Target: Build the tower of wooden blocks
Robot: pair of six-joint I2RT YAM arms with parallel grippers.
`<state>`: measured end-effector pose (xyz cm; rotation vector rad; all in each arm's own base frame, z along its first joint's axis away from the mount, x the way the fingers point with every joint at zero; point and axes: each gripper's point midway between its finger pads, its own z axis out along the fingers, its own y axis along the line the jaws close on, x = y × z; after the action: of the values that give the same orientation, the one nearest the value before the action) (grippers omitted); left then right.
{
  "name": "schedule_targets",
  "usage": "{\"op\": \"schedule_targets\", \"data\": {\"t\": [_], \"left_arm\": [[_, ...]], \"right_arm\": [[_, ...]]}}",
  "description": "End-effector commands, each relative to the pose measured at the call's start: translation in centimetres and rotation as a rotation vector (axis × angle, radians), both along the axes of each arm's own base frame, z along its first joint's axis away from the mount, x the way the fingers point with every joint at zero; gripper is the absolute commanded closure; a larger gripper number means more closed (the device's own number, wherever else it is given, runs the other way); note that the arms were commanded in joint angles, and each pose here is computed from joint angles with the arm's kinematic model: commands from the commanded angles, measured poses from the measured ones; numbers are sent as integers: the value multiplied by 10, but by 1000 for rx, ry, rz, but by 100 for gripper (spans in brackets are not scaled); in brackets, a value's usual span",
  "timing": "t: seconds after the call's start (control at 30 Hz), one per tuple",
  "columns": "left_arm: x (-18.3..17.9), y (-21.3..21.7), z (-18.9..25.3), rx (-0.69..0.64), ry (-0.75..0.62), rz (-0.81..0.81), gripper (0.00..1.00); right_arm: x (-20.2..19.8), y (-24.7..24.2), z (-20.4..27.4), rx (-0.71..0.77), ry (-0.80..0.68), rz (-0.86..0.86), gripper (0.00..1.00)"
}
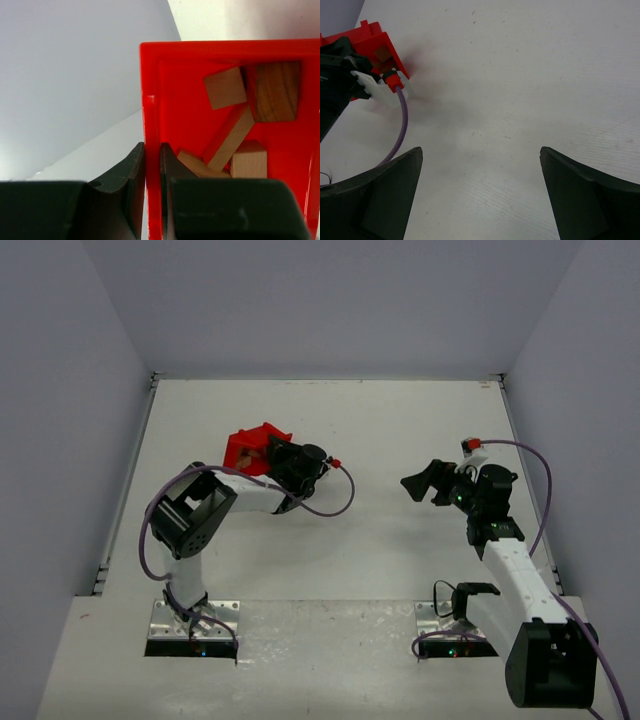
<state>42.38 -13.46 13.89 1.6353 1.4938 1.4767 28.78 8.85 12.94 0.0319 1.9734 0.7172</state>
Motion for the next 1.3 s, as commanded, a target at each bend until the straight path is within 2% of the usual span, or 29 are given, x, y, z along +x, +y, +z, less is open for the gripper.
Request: {"op": "schedule_targets", "data": {"t": [0.0,0.63,1.27], "left_arm": [[1,-2,21,81,-78,57,100],[-16,-40,-12,201,-51,31,100],[-12,-64,-30,188,-55,47,100]], "right_arm": [[11,-1,22,-27,-70,-2,1],[10,0,19,-19,-57,0,1],[10,-2,20,-25,-52,-11,1]]}}
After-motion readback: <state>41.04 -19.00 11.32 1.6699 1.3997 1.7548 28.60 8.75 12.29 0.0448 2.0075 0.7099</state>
